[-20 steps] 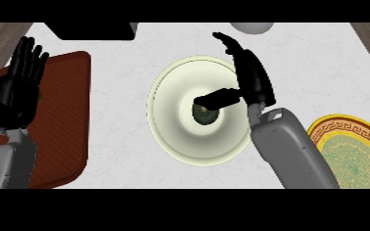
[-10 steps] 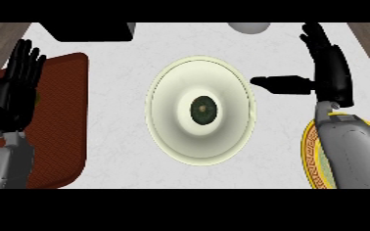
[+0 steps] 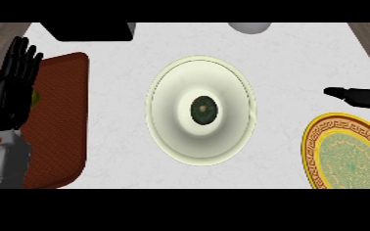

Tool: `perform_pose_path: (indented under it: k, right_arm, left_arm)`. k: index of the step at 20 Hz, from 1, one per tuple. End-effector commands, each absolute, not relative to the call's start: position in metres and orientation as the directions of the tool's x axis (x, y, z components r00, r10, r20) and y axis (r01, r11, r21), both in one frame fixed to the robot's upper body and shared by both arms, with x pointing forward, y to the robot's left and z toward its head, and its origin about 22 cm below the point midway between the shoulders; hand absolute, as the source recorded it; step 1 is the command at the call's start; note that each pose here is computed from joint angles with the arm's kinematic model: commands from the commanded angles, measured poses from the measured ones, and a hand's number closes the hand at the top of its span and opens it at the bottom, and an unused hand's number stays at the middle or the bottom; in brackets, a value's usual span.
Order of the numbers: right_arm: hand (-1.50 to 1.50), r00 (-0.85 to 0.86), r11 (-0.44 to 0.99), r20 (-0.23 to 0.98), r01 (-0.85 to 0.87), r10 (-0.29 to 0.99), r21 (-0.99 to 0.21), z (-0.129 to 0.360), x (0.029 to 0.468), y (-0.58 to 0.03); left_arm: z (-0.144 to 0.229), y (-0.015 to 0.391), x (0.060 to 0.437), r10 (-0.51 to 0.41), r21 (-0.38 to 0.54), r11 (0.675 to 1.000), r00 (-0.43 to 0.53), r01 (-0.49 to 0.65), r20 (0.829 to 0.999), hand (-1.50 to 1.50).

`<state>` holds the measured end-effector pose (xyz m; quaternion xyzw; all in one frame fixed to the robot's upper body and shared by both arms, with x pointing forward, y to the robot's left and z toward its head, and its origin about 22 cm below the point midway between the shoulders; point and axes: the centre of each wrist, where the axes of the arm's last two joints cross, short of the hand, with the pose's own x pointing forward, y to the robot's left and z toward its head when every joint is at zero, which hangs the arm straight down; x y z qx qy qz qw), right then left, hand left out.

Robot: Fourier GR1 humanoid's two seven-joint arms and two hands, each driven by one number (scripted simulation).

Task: Pick the squash from the plate and place it in the bowl

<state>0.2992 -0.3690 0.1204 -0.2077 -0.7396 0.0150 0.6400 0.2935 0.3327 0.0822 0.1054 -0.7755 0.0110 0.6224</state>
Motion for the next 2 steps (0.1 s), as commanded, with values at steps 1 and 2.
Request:
perform_pose_path:
  k: [1,2]
  right_arm:
    - [-1.50,-0.121,0.923,0.945,0.284,0.305,-0.261,0.117,0.276,-0.425]
    - [-1.50,-0.106,0.929,0.951,0.268,0.292,-0.255,0.112,0.277,-0.433]
  left_arm:
    - [0.088,0.330,0.300,-0.155,0.120,0.976,-0.189,-0.181,0.970,0.00]
    - [0.067,0.325,0.288,-0.137,0.100,0.978,-0.201,-0.185,0.970,0.00]
